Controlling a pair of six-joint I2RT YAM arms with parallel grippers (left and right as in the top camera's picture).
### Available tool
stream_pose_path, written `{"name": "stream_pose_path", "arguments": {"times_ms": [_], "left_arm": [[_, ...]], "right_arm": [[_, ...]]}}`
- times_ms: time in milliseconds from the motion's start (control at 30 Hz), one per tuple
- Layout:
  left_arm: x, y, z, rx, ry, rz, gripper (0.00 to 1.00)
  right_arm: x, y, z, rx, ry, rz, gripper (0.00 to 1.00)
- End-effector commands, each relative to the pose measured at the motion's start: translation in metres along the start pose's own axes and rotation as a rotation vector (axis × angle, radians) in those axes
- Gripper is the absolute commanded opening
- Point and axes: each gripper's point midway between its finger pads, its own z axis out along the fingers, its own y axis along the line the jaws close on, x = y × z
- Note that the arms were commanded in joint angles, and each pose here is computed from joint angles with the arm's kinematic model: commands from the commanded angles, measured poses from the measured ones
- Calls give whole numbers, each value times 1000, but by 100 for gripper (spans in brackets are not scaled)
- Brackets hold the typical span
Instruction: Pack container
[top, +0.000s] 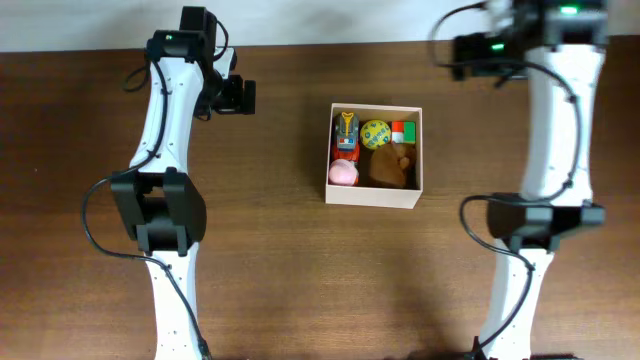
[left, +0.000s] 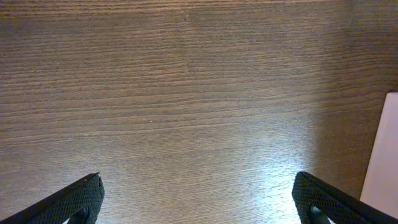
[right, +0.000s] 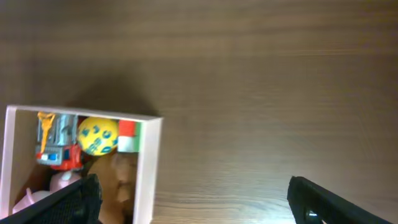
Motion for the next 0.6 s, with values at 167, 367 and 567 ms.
{"name": "stream_pose_path", "arguments": {"times_ms": [167,367,567], "left_arm": [[-7,-1,-13,0,-36,-7,99],[-7,-1,-13,0,-36,-7,99],[-7,-1,-13,0,-36,-7,99]], "right_arm": [[0,-8,-5,-35,-9,41,99],[0,-9,-5,-35,-11,40,99],[0,-9,-5,-35,-11,40,99]]}}
